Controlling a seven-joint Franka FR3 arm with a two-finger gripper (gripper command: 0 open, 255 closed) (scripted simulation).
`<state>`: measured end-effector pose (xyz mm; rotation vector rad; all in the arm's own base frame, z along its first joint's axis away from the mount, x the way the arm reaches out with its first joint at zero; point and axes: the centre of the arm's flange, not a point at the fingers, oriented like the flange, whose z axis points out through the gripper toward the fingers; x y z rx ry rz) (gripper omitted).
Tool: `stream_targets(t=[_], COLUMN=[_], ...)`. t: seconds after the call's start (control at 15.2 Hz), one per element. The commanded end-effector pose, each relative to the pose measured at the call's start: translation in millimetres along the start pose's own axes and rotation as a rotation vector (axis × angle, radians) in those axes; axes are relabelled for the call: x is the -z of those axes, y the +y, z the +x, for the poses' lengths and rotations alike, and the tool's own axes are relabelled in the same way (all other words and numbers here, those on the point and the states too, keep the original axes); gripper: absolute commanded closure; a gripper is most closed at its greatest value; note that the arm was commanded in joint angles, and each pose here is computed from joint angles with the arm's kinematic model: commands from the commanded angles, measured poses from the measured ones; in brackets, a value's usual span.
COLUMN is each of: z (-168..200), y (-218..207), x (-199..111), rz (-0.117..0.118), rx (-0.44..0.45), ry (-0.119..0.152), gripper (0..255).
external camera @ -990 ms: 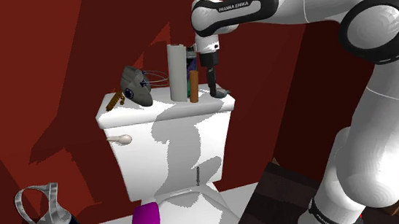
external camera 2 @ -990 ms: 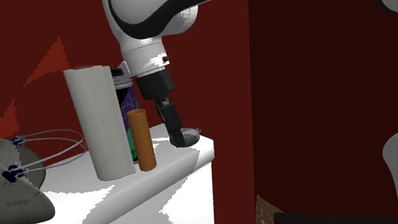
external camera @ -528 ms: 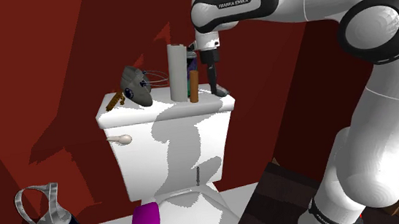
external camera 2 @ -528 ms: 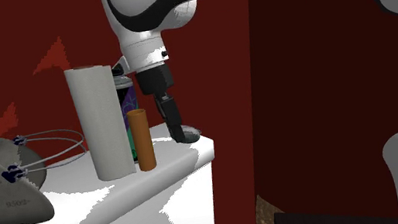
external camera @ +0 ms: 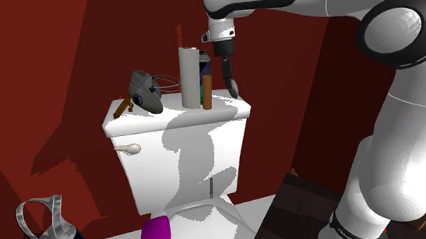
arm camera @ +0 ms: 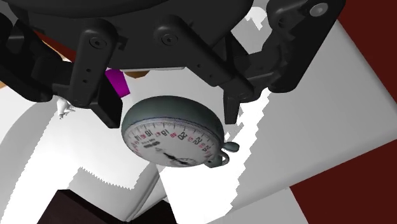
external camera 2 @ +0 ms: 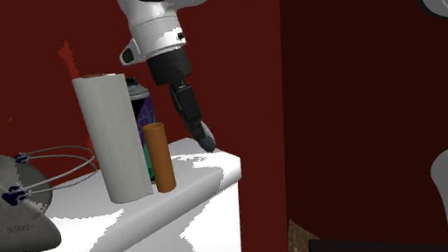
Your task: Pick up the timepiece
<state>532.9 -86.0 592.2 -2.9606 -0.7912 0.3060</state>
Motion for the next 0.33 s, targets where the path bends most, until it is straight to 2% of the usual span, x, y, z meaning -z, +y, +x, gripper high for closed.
stream_targets(t=[0.0, 0.26], z=[-1.7, -3.7], y=[-2.0, -3.3], x=[11.1, 22.2], rz=[0.0, 0.0], rx=[0.0, 0.0], ry=[0.0, 0.0], gripper=[255, 255])
